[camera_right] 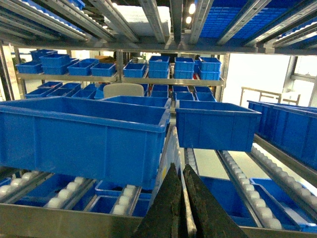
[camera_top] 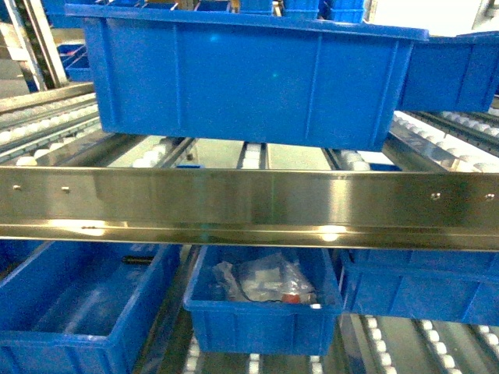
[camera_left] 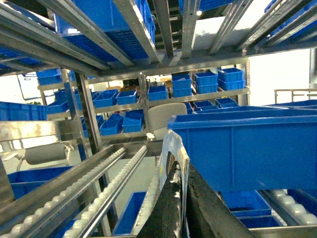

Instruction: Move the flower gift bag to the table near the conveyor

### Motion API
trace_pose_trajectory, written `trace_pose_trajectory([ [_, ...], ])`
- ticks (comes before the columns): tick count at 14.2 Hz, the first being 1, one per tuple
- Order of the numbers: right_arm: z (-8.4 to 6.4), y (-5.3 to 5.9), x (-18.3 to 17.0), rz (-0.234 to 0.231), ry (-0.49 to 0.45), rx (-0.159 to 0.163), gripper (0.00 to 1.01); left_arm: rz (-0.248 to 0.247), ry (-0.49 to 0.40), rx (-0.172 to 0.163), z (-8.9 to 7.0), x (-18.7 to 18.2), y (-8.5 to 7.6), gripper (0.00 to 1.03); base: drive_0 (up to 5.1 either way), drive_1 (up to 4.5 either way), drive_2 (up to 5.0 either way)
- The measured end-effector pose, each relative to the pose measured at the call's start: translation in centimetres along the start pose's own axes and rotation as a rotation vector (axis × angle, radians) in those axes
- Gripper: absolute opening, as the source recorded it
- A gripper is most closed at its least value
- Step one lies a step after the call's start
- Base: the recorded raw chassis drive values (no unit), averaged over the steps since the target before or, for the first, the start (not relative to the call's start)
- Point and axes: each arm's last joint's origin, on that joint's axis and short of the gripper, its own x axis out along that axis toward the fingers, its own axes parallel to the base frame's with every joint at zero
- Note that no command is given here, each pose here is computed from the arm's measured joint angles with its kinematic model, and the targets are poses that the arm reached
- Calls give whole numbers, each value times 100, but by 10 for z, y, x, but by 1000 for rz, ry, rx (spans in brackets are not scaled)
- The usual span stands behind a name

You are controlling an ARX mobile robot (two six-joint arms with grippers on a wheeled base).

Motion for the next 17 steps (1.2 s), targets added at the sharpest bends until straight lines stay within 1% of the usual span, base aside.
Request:
trace_pose_trajectory([
  [17, 0, 0, 0, 0, 0, 0, 2, 0, -1, 0, 0, 0, 0, 2, -458, 86, 396],
])
